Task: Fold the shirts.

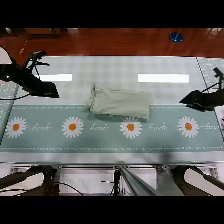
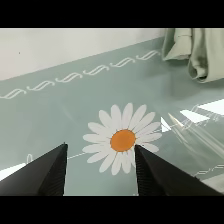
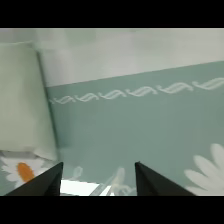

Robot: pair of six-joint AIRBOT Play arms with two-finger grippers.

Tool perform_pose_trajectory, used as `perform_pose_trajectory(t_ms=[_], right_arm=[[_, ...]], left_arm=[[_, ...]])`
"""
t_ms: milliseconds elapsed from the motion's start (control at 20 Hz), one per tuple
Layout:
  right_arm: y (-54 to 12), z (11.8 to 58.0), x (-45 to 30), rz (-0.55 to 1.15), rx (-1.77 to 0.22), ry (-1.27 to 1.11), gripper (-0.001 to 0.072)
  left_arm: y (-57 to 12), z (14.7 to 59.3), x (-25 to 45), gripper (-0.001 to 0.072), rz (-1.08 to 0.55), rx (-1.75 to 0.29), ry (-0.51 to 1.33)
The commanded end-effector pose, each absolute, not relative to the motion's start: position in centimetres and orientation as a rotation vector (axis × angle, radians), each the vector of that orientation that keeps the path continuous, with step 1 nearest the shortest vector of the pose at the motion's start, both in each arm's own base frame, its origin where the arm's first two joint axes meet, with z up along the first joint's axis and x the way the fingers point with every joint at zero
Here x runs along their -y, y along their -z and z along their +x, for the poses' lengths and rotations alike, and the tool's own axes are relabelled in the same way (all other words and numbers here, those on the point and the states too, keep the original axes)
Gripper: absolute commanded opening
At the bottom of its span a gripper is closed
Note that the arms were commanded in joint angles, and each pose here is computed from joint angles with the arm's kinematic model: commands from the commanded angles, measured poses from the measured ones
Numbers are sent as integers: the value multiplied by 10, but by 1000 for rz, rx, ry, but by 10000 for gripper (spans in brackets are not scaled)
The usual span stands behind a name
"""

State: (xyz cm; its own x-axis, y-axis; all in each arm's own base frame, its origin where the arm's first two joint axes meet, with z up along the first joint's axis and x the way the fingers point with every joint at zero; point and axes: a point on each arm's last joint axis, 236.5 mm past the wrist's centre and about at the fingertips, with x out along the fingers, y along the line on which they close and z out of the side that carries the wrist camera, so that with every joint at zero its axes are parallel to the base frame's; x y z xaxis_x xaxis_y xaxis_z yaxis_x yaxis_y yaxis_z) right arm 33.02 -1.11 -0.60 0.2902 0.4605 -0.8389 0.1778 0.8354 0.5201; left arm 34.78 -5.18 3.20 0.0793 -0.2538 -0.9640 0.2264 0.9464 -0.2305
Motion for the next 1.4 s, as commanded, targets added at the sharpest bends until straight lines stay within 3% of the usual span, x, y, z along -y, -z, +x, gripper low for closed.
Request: perform_pose_trajectory(t_ms=[0,150,400,450,500,550,600,900,1150,1350], right_arm=[[31,357,-52,793,-1233,-364,526],[60,375,-94,757,-1247,-382,526],[115,362,-149,751,-1387,-410,517],[118,362,-160,769,-1392,-421,454],[117,364,-168,768,-1376,-449,286],[110,368,-175,769,-1343,-492,71],[100,372,-181,796,-1315,-527,29],[-25,384,-121,834,-1159,-668,28],[-134,352,-4,795,-984,-342,27],[-156,276,58,827,-1051,-78,27]], left_arm=[[-26,345,47,519,-16,-1469,337],[-25,345,40,519,-16,-1477,304],[-31,345,30,519,-63,-1465,254],[-33,345,30,519,-64,-1461,253],[-33,345,30,519,-64,-1460,253],[-33,345,30,519,-65,-1460,252],[-33,345,30,519,-66,-1461,251],[-33,345,30,519,-66,-1460,251],[-33,350,28,519,-59,-1439,251],[-34,358,26,519,-61,-1405,241]])
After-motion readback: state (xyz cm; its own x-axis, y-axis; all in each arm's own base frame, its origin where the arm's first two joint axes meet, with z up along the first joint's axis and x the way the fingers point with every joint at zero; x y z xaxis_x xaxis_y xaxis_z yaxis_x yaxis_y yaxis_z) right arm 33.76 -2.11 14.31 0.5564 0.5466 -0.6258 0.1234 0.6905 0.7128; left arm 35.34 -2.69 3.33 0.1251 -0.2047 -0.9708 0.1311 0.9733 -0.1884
